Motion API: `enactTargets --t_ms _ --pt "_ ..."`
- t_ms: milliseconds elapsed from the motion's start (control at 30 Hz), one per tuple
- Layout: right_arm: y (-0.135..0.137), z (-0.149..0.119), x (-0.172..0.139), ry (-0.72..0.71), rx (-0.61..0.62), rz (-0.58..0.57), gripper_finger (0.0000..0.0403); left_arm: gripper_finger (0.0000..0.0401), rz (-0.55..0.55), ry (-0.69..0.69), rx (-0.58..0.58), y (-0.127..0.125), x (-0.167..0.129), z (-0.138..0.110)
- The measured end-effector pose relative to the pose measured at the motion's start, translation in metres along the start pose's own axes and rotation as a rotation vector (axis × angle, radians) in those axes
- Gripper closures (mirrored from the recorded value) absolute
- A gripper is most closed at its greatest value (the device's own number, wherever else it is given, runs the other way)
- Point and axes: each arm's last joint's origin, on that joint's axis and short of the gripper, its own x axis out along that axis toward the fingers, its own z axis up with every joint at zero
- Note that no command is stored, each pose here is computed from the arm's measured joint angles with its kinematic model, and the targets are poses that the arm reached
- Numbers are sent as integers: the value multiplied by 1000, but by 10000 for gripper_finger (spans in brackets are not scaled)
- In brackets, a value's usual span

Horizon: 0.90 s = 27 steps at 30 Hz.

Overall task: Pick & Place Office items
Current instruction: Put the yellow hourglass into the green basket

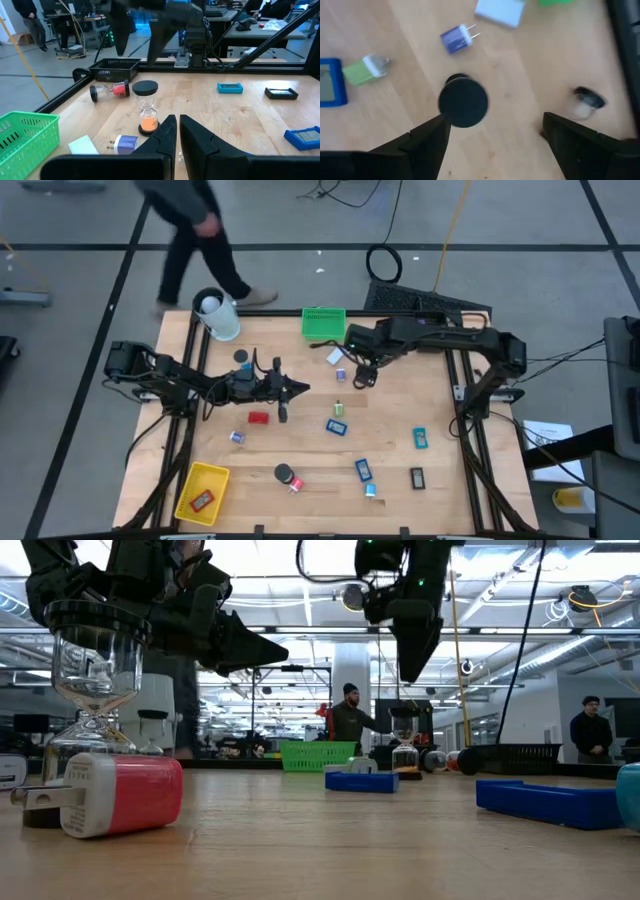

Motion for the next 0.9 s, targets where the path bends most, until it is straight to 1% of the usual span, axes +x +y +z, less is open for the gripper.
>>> enactTargets --t_ms 133,200,267,400,533,600,633,667,733,800,900 --pt "3 -8 -18 -66 32 -91 139 370 0 8 1 0 0 -1" --pt "6 -15 -20 -111 49 -140 168 370 0 11 2 0 0 -1" --pt "11 -25 -17 -162 66 -162 204 370 -1 14 2 0 0 -1" --pt "18 -55 2 -263 128 -141 282 370 0 15 1 0 0 -1" --pt "20 -85 15 -444 221 -109 361 370 -1 17 -5 0 0 -2" --pt "19 -97 17 -545 260 -58 391 370 -1 21 -6 0 0 -2" --pt "18 -102 19 -596 277 -25 396 370 -1 21 -7 0 0 -2" --pt "18 -105 19 -654 295 17 394 370 -1 21 -6 0 0 -2" --pt "16 -110 19 -763 323 62 384 370 -1 20 -7 0 0 -2" --pt "14 -113 17 -849 339 86 378 370 -1 20 -9 0 0 -2" --pt "12 -117 12 -922 333 99 380 370 -1 19 -9 0 0 -2"
